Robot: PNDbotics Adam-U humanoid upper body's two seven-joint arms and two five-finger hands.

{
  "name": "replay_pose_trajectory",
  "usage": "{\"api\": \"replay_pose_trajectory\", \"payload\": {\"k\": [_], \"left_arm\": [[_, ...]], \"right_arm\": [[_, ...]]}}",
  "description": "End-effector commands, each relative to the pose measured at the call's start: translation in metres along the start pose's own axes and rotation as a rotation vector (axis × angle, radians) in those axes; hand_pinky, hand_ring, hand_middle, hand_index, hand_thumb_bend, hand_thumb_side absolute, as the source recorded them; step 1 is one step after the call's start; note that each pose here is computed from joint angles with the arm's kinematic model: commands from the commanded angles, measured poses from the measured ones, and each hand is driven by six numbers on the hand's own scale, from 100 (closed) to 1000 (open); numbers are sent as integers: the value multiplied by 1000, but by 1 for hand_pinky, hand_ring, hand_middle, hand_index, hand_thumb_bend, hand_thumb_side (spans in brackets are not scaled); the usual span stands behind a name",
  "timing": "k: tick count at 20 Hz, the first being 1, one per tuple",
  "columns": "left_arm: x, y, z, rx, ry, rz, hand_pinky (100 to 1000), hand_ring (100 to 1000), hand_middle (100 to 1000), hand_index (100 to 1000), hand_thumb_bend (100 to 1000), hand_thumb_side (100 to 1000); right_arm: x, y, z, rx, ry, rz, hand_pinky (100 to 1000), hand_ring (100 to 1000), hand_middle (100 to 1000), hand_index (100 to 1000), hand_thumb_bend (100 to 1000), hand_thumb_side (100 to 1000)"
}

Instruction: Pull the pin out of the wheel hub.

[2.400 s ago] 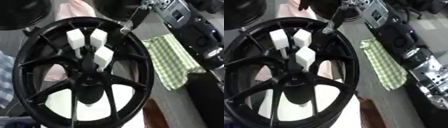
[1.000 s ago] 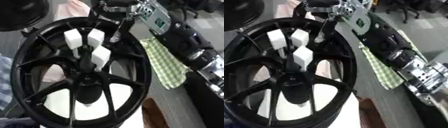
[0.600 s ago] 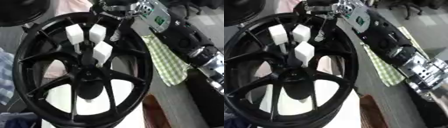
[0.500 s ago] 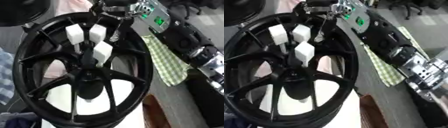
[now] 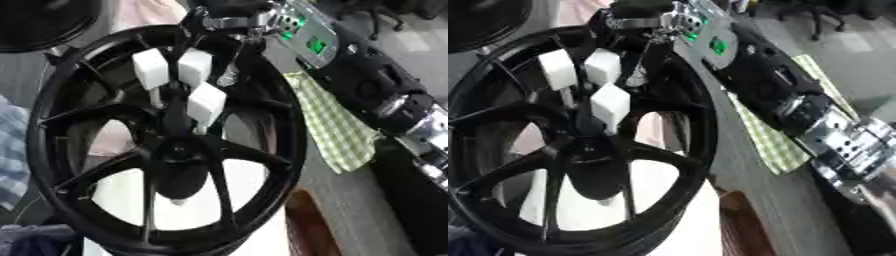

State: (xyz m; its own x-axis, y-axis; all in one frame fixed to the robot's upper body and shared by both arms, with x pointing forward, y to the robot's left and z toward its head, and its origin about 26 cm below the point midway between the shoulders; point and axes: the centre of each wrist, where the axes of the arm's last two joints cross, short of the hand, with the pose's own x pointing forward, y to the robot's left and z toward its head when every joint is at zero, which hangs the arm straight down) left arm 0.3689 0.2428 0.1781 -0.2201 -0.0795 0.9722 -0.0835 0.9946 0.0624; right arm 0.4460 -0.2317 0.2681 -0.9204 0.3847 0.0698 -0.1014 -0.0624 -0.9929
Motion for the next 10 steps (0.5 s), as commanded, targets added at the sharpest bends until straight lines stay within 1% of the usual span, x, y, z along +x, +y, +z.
{"api": "replay_pose_trajectory", "payload": {"k": [1, 10], "left_arm": [[7, -1, -2, -7, -22, -4, 693, 659, 494, 748, 140, 925], [6, -1, -2, -10, -16, -10, 693, 659, 494, 747, 138, 930]], "right_arm": [[1, -14, 7, 297, -221, 236, 716, 668, 638, 735, 422, 100], [1, -14, 7, 297, -214, 223, 704, 639, 580, 708, 415, 100]]}}
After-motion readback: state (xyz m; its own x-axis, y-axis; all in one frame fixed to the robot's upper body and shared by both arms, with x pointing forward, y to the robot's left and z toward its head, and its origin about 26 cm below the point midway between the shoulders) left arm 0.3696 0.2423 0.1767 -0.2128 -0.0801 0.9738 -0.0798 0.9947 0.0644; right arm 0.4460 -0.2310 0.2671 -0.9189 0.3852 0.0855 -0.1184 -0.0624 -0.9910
